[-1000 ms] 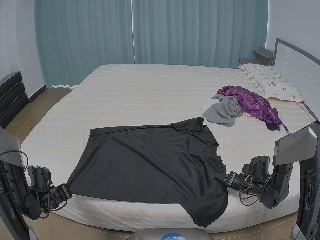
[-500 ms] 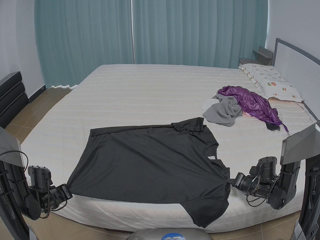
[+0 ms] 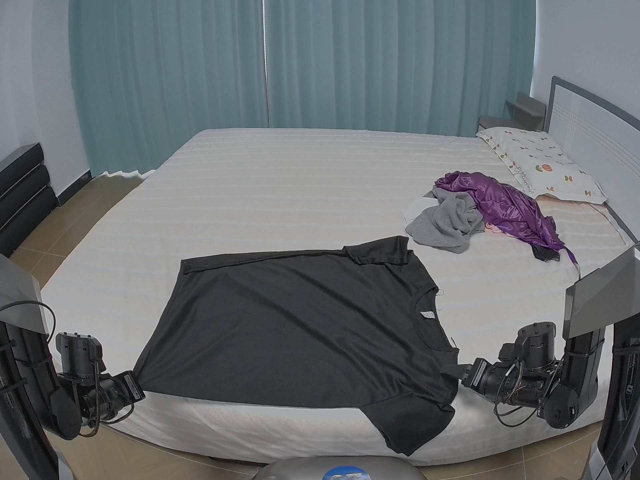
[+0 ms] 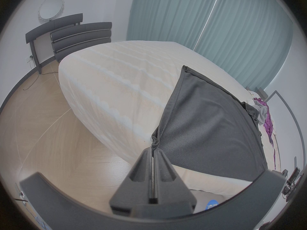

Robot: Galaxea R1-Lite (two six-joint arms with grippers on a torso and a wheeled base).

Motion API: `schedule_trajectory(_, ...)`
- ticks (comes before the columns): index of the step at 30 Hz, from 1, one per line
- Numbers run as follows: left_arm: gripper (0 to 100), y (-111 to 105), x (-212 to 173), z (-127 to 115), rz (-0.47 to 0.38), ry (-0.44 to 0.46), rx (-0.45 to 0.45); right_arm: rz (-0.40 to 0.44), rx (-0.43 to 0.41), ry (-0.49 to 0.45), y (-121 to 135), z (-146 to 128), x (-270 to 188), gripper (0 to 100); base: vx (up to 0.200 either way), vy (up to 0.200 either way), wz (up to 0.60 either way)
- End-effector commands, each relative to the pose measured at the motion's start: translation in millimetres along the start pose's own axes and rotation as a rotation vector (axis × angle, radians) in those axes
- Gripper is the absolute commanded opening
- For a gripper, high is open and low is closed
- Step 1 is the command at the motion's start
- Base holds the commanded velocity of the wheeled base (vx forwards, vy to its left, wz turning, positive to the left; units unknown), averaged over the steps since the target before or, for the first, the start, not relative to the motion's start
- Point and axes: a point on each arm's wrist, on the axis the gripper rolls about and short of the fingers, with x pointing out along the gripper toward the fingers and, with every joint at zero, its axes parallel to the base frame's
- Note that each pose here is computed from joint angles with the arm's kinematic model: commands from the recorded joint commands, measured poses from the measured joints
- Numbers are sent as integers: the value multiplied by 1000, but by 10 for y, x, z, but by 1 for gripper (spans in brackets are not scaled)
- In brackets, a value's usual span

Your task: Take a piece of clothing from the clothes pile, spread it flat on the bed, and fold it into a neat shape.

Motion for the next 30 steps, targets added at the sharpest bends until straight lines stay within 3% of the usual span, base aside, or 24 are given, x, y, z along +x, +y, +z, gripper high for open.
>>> schedule_trajectory(1,0,16,-13,-37,7,16,-1,15,4,-27,-4,52,27,100,0,0,0)
schedule_trajectory(11,0,10,-6,-25,4,9,-3,53,44,-117,-53,303,379,100,0,0,0)
schedule_trajectory(12,0,7,-4,-21,2,6,-3,53,43,-115,-61,304,424,0,0,0,0)
schedule_trajectory(19,0,7,1,-21,3,7,-3,22,55,-114,-81,392,572,0,0,0,0)
schedule_trajectory(30,0,8,3,-34,-1,16,-3,10,93,-220,-131,651,298,0,0,0,0)
